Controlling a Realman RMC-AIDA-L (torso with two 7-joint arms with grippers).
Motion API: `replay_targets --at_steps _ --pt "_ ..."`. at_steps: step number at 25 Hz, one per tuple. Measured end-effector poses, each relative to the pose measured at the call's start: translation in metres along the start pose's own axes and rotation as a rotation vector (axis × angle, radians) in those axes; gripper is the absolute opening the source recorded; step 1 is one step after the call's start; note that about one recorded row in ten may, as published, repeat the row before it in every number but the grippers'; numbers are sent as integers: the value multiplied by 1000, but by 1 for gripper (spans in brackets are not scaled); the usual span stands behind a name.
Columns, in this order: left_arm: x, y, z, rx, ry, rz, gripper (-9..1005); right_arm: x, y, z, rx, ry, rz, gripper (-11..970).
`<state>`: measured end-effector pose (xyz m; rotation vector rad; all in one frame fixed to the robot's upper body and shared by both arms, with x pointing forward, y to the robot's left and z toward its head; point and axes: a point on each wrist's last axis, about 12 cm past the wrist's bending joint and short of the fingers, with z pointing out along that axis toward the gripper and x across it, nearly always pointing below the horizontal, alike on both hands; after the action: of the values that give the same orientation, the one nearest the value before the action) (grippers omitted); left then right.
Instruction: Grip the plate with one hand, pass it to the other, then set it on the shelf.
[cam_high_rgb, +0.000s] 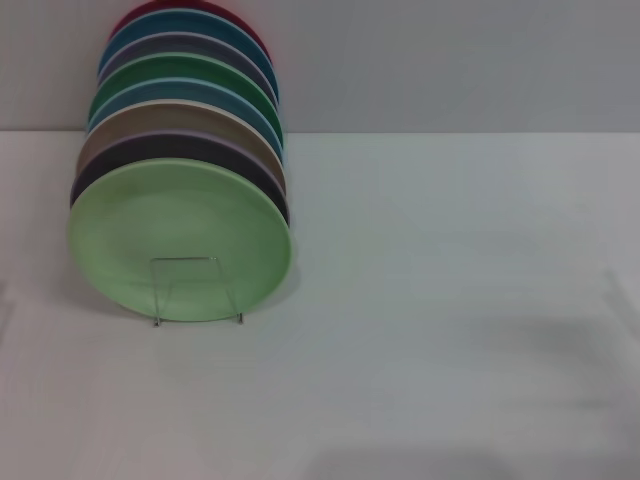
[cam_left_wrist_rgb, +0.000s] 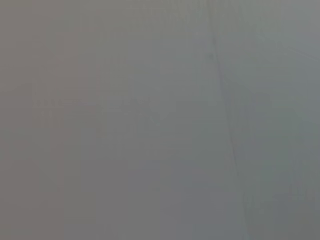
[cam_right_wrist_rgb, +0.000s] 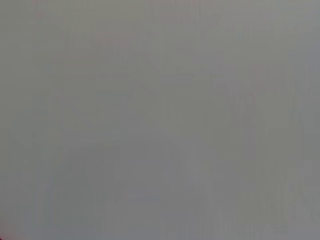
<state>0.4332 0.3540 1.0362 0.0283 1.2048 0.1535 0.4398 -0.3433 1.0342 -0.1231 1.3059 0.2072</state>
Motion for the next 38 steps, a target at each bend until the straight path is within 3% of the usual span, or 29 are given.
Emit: replay_targets --at_steps 38 --pt "2 -1 2 -3 13 -5 814 -1 1 4 -8 -10 6 836"
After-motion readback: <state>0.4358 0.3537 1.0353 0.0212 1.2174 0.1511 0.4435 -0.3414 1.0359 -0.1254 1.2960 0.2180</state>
